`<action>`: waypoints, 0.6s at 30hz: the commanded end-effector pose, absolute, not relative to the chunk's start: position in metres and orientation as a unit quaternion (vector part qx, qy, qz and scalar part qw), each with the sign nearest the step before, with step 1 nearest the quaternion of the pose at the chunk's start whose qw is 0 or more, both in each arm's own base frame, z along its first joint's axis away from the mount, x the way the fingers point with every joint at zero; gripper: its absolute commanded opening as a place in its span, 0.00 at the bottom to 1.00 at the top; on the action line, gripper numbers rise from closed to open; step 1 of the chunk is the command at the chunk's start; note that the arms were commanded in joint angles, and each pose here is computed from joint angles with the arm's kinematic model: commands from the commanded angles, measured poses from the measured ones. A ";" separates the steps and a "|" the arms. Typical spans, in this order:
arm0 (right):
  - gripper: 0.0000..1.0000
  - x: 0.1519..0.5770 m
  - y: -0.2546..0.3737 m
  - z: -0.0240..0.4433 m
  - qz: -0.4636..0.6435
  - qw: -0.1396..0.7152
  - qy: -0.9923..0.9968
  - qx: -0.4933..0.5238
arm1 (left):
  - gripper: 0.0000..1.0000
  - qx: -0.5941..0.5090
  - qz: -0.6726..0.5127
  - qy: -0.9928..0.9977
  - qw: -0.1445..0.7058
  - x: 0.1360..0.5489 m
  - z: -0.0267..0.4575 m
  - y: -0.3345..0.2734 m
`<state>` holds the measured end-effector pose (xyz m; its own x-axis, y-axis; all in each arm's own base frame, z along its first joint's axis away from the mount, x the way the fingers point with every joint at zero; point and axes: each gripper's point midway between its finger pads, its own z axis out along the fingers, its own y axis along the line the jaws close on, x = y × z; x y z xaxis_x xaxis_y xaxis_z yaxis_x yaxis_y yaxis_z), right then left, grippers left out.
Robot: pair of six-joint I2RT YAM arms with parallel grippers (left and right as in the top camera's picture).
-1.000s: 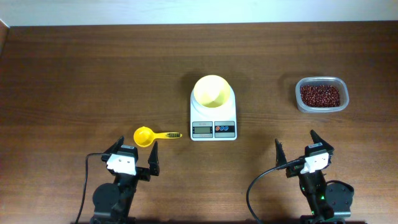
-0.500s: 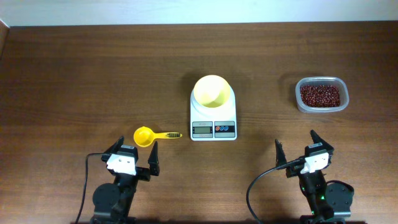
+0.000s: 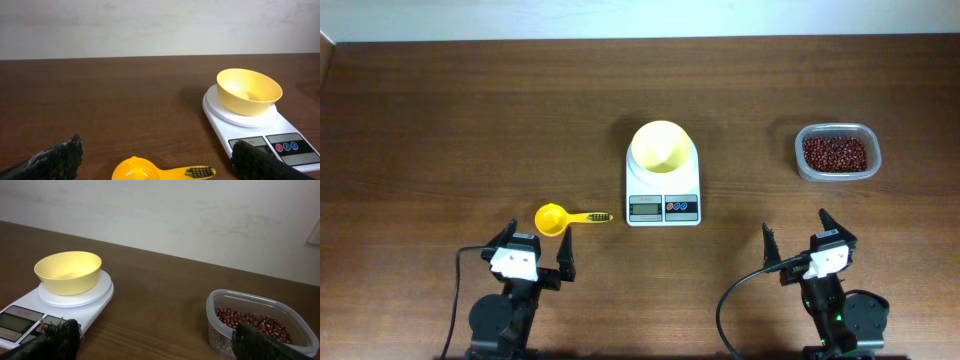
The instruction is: Scoop item into bowl and weigh 50g on scale
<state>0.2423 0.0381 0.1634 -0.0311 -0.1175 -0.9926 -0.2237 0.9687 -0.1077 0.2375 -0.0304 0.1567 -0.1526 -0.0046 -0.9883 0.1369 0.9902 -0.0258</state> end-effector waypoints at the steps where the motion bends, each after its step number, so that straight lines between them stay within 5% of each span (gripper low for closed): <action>1: 0.99 0.242 0.041 0.160 0.043 0.684 0.717 -0.125 | 0.99 0.027 -0.018 0.748 0.663 0.241 0.160 -0.018; 18: 0.99 0.242 0.041 0.160 0.044 0.684 0.717 -0.125 | 0.99 -0.005 0.002 0.612 0.791 0.231 0.271 -0.004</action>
<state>0.2423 0.0381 0.1634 -0.0312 -0.1172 -0.9926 -0.2237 0.9687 -0.1073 0.2359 -0.0095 0.2478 0.2108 -0.0230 -0.9773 0.0229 0.9996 -0.0185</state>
